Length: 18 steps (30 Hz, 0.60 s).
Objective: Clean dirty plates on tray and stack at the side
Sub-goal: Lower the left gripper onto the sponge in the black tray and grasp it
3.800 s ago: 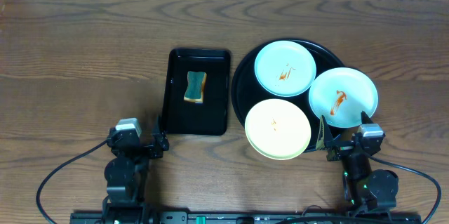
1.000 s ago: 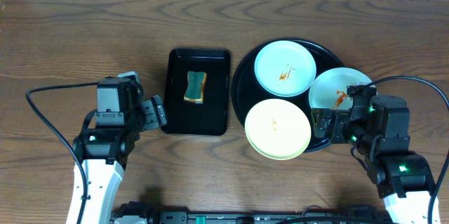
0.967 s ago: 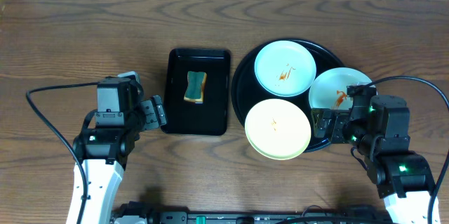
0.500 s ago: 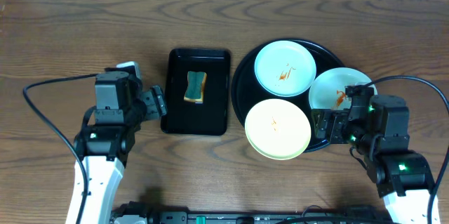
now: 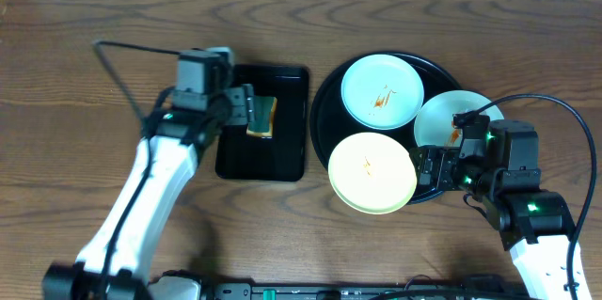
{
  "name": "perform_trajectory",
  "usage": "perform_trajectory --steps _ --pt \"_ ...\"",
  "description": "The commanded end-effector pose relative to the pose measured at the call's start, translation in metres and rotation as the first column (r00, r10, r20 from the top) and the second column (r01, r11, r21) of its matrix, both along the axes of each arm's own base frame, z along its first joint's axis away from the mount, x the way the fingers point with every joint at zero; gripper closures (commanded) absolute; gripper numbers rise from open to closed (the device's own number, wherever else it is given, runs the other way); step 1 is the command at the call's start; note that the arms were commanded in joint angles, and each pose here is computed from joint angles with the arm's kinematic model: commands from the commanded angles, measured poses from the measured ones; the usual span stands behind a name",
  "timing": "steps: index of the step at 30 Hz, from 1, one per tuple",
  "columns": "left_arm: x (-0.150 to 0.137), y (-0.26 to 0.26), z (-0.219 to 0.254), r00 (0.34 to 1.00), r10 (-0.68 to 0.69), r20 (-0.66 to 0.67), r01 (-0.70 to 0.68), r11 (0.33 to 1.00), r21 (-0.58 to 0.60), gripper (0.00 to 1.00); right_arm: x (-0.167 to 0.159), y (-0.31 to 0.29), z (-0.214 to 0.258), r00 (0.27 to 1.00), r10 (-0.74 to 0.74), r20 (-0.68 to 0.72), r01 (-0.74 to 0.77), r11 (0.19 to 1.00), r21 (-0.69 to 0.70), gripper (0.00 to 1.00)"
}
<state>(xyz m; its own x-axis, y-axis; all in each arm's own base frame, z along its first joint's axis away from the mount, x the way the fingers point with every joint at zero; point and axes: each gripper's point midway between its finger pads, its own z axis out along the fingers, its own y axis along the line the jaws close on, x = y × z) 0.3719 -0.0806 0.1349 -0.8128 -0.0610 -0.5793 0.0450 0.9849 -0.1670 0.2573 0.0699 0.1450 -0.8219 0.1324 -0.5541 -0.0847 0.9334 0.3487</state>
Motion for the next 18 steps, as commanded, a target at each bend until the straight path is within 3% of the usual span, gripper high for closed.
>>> perform_trajectory --steps 1,11,18 --pt "0.009 -0.015 -0.019 0.999 -0.046 -0.026 0.046 0.999 0.024 0.32 0.003 0.005 0.01 1.0 0.013 0.021 -0.014 1.0 0.017 0.14" --pt "0.014 -0.041 -0.092 0.983 -0.103 -0.153 0.111 0.993 0.047 0.41 0.003 0.005 0.01 1.0 0.013 0.02 -0.013 1.0 0.017 0.15" --pt "0.01 -0.034 -0.126 0.971 -0.078 -0.226 0.101 0.991 0.092 0.55 0.003 0.005 0.01 1.0 0.013 0.021 -0.014 1.0 0.017 0.16"
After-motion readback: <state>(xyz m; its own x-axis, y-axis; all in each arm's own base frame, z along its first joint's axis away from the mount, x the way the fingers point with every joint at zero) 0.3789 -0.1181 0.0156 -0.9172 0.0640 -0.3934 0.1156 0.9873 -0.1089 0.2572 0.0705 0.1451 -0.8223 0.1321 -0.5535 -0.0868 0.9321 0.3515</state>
